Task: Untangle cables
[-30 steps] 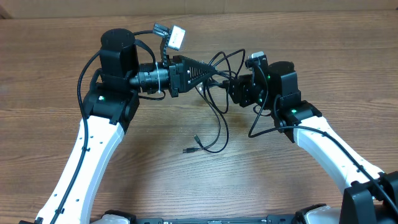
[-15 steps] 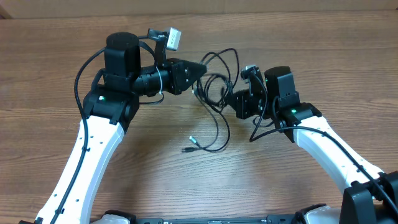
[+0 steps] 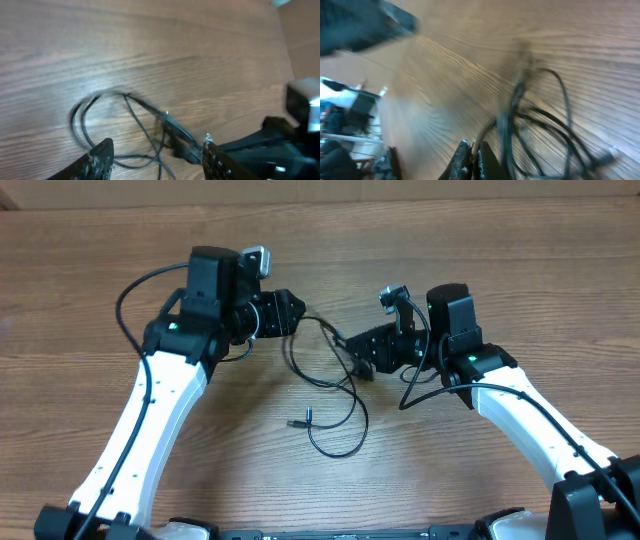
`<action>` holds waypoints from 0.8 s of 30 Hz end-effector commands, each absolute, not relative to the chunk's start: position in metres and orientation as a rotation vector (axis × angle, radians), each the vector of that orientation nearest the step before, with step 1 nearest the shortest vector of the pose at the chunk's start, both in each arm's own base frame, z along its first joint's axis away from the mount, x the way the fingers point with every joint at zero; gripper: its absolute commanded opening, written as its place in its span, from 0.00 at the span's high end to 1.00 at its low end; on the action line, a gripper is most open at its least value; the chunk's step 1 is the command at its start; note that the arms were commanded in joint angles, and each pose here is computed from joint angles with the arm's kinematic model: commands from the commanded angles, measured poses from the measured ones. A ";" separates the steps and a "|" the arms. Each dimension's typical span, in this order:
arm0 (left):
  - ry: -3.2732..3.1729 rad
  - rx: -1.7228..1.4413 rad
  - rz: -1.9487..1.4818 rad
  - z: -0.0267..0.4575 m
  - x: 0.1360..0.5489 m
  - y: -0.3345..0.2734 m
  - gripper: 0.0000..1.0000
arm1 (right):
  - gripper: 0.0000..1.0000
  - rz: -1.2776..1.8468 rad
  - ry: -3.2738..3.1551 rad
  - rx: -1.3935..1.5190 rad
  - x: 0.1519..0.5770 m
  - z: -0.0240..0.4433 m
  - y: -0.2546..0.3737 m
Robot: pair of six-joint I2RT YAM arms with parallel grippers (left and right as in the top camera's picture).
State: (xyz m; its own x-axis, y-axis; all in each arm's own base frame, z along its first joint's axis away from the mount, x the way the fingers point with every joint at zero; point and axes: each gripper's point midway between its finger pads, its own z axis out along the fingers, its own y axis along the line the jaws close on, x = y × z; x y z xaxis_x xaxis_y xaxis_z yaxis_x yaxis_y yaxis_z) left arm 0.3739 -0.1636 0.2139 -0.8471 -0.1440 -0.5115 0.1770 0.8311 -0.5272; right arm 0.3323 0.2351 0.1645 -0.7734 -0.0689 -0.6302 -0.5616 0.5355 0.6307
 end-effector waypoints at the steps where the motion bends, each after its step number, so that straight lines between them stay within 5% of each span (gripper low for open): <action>1: 2.457 0.175 -0.925 0.217 0.365 -0.191 0.44 | 0.96 1.272 2.187 -0.520 0.331 0.182 0.243; 10: 2.506 0.345 -0.946 0.200 0.346 -0.220 0.62 | 0.90 1.068 2.291 -0.392 0.348 0.159 0.224; 13: 2.584 0.310 -0.896 0.187 0.339 -0.216 0.51 | 0.87 0.751 2.455 -0.188 0.358 0.123 0.184; 17: 2.727 0.181 -0.834 0.166 0.326 -0.203 0.49 | 0.72 0.438 2.562 0.075 0.361 0.097 0.133; 24: 2.827 0.187 -0.849 0.132 0.323 -0.225 0.49 | 0.66 0.431 2.573 0.250 0.366 0.094 0.103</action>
State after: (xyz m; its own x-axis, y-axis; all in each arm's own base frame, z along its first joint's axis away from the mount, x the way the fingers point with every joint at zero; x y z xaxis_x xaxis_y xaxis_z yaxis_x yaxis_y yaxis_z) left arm 0.3204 -0.2096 0.1455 -0.9676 0.0591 -0.2454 0.1859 0.8244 -0.5347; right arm 0.3550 0.1221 0.0885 -0.8764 0.1778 -0.4475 0.0051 0.9327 0.3606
